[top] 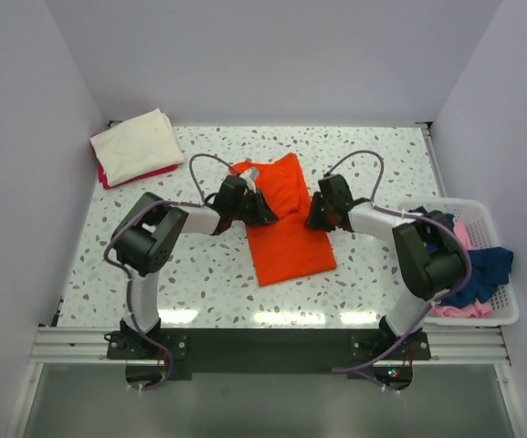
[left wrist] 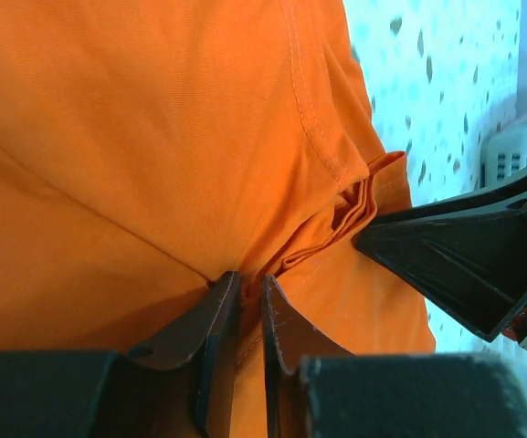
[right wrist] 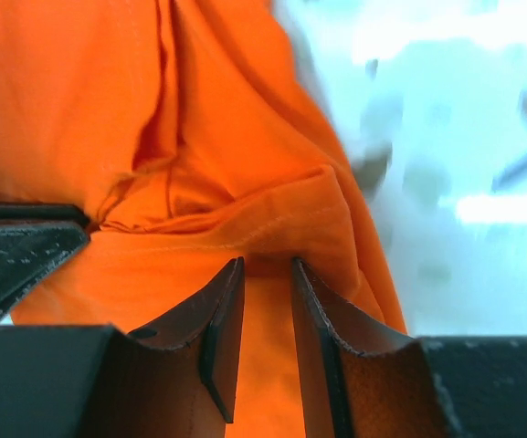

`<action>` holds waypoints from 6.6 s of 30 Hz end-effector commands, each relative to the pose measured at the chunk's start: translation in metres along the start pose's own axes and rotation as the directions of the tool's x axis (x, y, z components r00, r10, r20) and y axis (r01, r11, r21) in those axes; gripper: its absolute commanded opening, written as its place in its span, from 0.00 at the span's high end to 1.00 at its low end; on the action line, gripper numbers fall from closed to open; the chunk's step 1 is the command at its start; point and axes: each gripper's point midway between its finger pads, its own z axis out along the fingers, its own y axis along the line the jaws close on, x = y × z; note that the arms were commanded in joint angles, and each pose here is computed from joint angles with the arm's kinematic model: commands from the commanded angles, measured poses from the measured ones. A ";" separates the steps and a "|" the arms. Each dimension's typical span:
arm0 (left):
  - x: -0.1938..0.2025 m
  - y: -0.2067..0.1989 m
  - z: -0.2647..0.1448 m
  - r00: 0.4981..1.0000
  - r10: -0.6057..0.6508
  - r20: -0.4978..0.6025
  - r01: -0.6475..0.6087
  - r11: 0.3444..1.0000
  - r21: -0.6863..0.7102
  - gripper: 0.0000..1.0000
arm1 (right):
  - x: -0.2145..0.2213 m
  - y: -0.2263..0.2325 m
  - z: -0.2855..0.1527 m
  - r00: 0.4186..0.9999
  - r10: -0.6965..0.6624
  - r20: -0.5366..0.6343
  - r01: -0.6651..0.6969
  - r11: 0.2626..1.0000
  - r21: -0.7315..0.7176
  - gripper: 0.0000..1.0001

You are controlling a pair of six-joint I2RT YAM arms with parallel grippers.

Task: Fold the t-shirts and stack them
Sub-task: Fold the tshirt

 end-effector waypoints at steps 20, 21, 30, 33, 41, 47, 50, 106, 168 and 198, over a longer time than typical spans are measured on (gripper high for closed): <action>0.020 -0.020 -0.083 0.995 0.096 -0.012 -0.097 0.990 -0.106 0.69 | 0.071 0.043 -0.096 0.990 -0.136 -0.048 0.132 0.989 -0.068 0.61; 0.002 -0.031 -0.089 0.994 0.107 0.033 -0.104 0.990 -0.096 0.68 | 0.060 0.047 -0.097 0.991 -0.135 -0.021 0.133 0.988 -0.076 0.59; -0.109 0.017 -0.126 0.942 -0.032 0.334 0.134 0.948 -0.287 0.64 | -0.068 0.130 -0.069 0.950 -0.241 0.200 0.287 0.925 -0.250 0.54; -0.120 0.038 -0.110 0.949 -0.062 0.310 0.163 0.936 -0.311 0.66 | -0.082 0.152 -0.034 0.929 -0.307 0.208 0.358 0.885 -0.297 0.54; -0.075 0.050 -0.092 0.981 -0.111 0.159 0.149 0.957 -0.250 0.69 | -0.098 0.181 0.037 0.886 -0.408 0.218 0.460 0.830 -0.316 0.50; -0.055 0.048 -0.100 0.985 -0.104 0.140 0.135 0.964 -0.231 0.68 | -0.117 0.187 0.043 0.861 -0.425 0.281 0.494 0.830 -0.258 0.48; -0.045 0.045 -0.106 0.986 -0.110 0.122 0.135 0.966 -0.219 0.68 | -0.122 0.192 0.041 0.847 -0.435 0.305 0.514 0.818 -0.259 0.47; 0.031 0.086 -0.079 0.986 -0.164 -0.012 0.143 0.892 -0.429 1.00 | -0.123 0.173 0.051 0.926 -0.249 0.283 0.318 0.919 -0.232 0.77; 0.029 0.085 -0.072 0.987 -0.159 -0.027 0.134 0.899 -0.417 1.00 | -0.075 0.102 0.016 0.943 -0.323 0.085 0.329 0.941 -0.075 0.94; 0.033 0.091 -0.072 0.986 -0.165 -0.031 0.136 0.893 -0.428 1.00 | -0.050 0.087 0.010 0.954 -0.298 0.041 0.301 0.950 -0.087 0.60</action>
